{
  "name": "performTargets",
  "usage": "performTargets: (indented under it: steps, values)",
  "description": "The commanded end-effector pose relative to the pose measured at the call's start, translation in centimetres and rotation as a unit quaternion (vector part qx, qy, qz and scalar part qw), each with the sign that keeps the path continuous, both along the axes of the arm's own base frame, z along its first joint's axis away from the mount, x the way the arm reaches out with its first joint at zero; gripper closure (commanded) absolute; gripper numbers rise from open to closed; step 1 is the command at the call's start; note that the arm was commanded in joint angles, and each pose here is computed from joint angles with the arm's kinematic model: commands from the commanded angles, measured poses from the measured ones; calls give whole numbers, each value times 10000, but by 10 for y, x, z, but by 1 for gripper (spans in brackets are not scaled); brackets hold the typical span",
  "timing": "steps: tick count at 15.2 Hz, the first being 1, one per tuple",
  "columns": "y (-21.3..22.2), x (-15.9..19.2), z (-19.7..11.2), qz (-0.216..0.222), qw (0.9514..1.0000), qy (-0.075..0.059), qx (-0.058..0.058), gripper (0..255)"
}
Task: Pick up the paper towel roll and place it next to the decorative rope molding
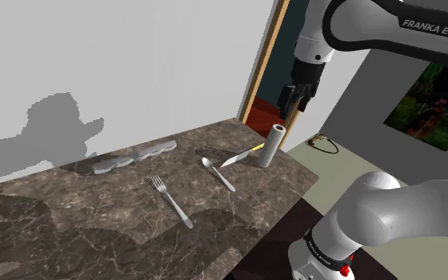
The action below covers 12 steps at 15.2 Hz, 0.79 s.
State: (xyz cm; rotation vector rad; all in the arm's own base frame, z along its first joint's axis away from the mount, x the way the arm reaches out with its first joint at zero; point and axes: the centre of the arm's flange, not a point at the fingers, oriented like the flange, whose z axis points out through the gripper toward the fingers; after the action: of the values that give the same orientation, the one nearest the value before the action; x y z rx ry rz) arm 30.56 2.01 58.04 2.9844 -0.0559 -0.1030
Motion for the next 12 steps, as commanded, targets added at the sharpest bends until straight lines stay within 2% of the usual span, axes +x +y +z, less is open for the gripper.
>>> performTargets:
  steps: [1,12]
  values:
    - [0,0,0,0,10000,0,0,0]
    - [-123,63,-75,-615,9962,-161,590,0]
